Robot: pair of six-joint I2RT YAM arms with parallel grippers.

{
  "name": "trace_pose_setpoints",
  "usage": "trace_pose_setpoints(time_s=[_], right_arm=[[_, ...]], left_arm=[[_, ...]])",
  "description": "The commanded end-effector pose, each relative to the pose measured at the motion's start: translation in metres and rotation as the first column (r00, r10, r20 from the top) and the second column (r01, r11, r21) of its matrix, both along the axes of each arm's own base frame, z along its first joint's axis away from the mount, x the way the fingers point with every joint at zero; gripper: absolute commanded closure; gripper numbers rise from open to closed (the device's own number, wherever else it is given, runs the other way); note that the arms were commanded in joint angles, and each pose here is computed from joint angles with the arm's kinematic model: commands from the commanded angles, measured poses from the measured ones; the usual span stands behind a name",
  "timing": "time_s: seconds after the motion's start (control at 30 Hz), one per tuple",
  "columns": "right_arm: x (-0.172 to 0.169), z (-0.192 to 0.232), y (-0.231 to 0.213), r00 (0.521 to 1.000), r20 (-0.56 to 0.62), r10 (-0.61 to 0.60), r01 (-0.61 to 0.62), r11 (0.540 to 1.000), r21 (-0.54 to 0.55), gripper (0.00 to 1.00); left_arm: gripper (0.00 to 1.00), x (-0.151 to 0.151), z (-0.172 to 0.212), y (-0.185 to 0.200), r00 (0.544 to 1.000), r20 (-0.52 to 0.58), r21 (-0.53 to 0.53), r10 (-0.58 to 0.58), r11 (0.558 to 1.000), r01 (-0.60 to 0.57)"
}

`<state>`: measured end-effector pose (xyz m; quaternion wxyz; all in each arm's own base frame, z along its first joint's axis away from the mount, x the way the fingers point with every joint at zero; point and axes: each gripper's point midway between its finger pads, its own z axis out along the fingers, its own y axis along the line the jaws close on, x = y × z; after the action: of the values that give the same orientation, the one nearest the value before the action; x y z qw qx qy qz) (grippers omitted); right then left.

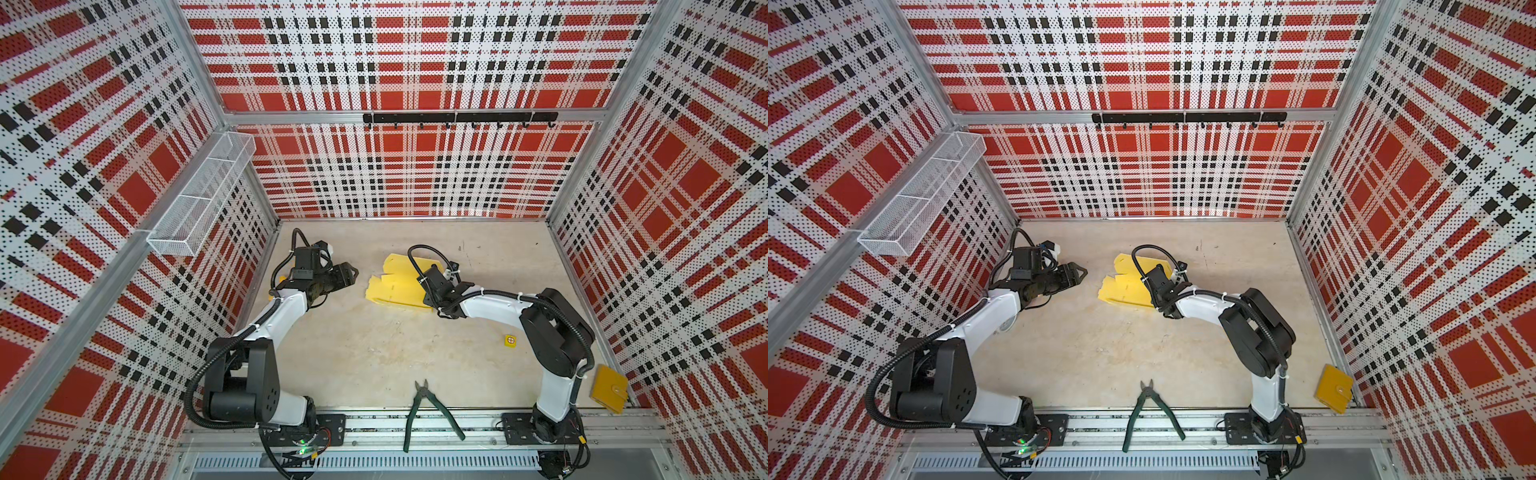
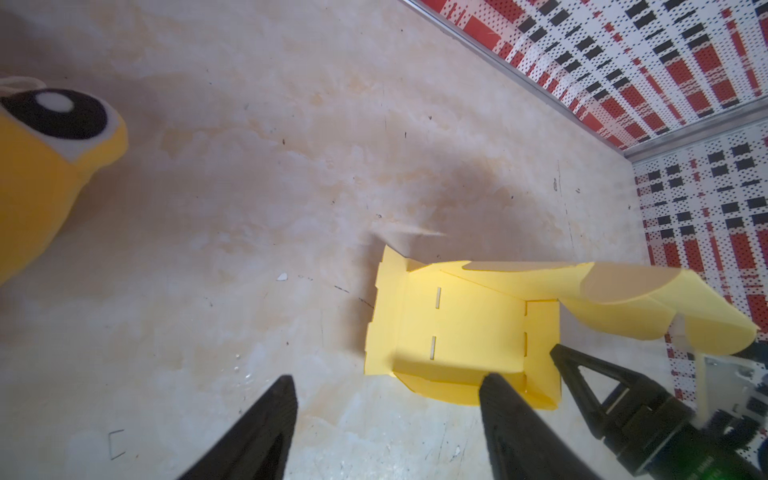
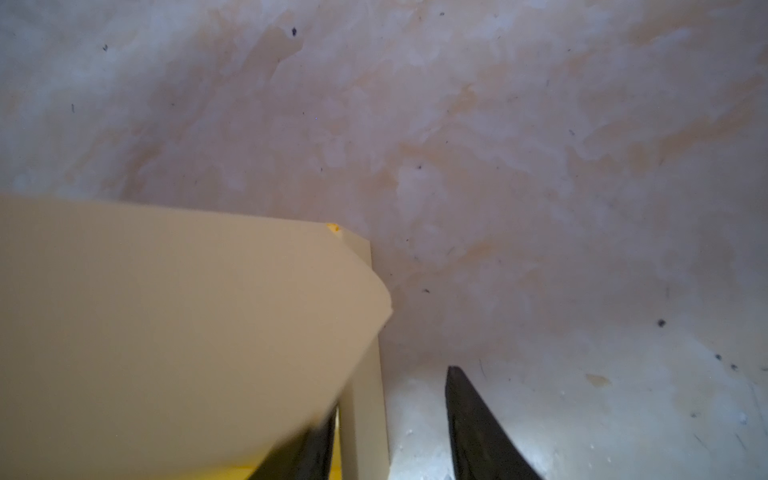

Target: Fold the paper box

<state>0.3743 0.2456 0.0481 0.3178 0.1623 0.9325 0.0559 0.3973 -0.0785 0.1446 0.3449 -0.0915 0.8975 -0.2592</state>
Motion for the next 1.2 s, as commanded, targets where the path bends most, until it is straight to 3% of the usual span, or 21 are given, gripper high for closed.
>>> trace_pose_setpoints(time_s=[0.0, 0.27, 0.5, 0.7, 0.83, 1.0, 1.17], right_arm=[[0.009, -0.002, 0.008, 0.999, -0.002, 0.033, -0.033, 0.999, 0.003, 0.62], [0.006, -0.007, -0.015, 0.992, -0.043, 0.119, -0.121, 0.990, -0.071, 0.89], [-0.015, 0.001, -0.041, 0.962, -0.033, 0.272, -0.274, 0.956, -0.104, 0.99], [-0.033, 0.022, -0.063, 0.909, 0.026, 0.415, -0.412, 0.907, -0.083, 1.00], [-0.043, 0.041, -0.068, 0.856, 0.095, 0.508, -0.510, 0.860, -0.008, 1.00], [-0.047, 0.077, -0.074, 0.810, 0.259, 0.526, -0.566, 0.816, 0.115, 1.00], [-0.056, 0.110, -0.066, 0.717, 0.441, 0.540, -0.662, 0.727, 0.185, 1.00]], left_arm=[[0.27, 0.008, 0.009, 0.008, 0.999, 0.039, -0.014, 0.028, 1.000, -0.028], [0.27, 0.012, 0.014, 0.008, 0.997, 0.075, 0.018, -0.011, 1.000, 0.009], [0.30, 0.007, 0.015, -0.020, 0.972, 0.129, 0.047, -0.194, 0.981, 0.190], [0.33, 0.001, 0.022, -0.051, 0.923, 0.174, 0.047, -0.344, 0.939, 0.341], [0.35, -0.003, 0.033, -0.071, 0.875, 0.217, 0.044, -0.432, 0.900, 0.433], [0.36, -0.012, 0.052, -0.096, 0.802, 0.279, 0.011, -0.529, 0.836, 0.548], [0.37, -0.021, 0.072, -0.112, 0.749, 0.328, -0.052, -0.576, 0.781, 0.623]])
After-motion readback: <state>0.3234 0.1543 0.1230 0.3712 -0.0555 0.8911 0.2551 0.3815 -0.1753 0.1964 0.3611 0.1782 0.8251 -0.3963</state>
